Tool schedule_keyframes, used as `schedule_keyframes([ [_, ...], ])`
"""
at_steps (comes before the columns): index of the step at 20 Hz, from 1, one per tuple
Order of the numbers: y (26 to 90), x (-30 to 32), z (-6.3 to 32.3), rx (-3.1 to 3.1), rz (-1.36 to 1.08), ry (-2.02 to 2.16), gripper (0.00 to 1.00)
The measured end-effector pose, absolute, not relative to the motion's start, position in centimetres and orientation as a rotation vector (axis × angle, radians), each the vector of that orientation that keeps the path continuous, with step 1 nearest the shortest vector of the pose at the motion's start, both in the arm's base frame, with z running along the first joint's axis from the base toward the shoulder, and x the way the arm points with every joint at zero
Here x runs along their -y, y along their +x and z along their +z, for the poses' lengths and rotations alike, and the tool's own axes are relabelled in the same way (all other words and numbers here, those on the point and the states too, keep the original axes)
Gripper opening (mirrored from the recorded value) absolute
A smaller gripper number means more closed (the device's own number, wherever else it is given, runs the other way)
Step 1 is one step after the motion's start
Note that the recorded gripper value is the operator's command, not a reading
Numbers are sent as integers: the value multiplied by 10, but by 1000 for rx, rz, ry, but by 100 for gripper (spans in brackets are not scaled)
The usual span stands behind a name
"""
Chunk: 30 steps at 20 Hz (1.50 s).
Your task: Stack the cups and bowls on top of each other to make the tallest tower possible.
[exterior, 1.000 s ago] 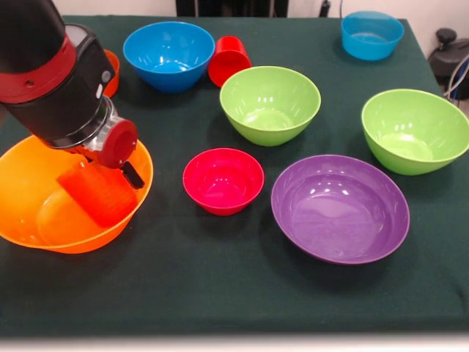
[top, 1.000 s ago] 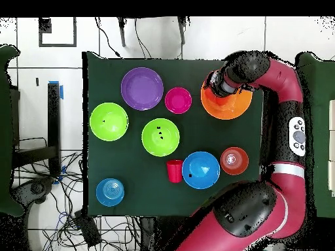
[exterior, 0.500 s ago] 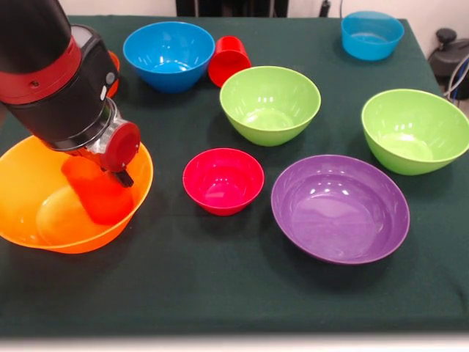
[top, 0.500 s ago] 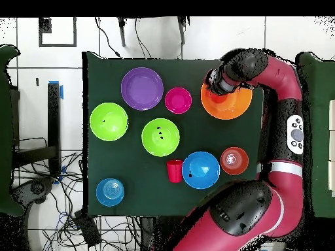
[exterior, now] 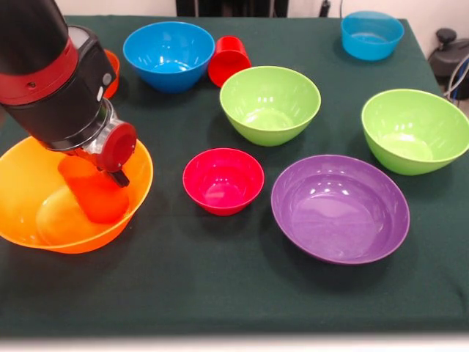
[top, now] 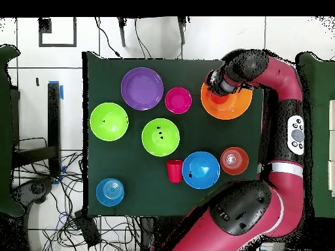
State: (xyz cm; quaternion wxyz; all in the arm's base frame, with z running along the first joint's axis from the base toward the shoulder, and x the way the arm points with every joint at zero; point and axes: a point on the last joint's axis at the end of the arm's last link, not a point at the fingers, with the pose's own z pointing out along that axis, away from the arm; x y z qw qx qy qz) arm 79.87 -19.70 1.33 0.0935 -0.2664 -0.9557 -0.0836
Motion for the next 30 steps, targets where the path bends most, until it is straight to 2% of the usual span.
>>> schedule_keyframes([
  [11,783,247,2,2850,32,-803,0],
  [30,783,262,4,2853,65,-837,0],
])
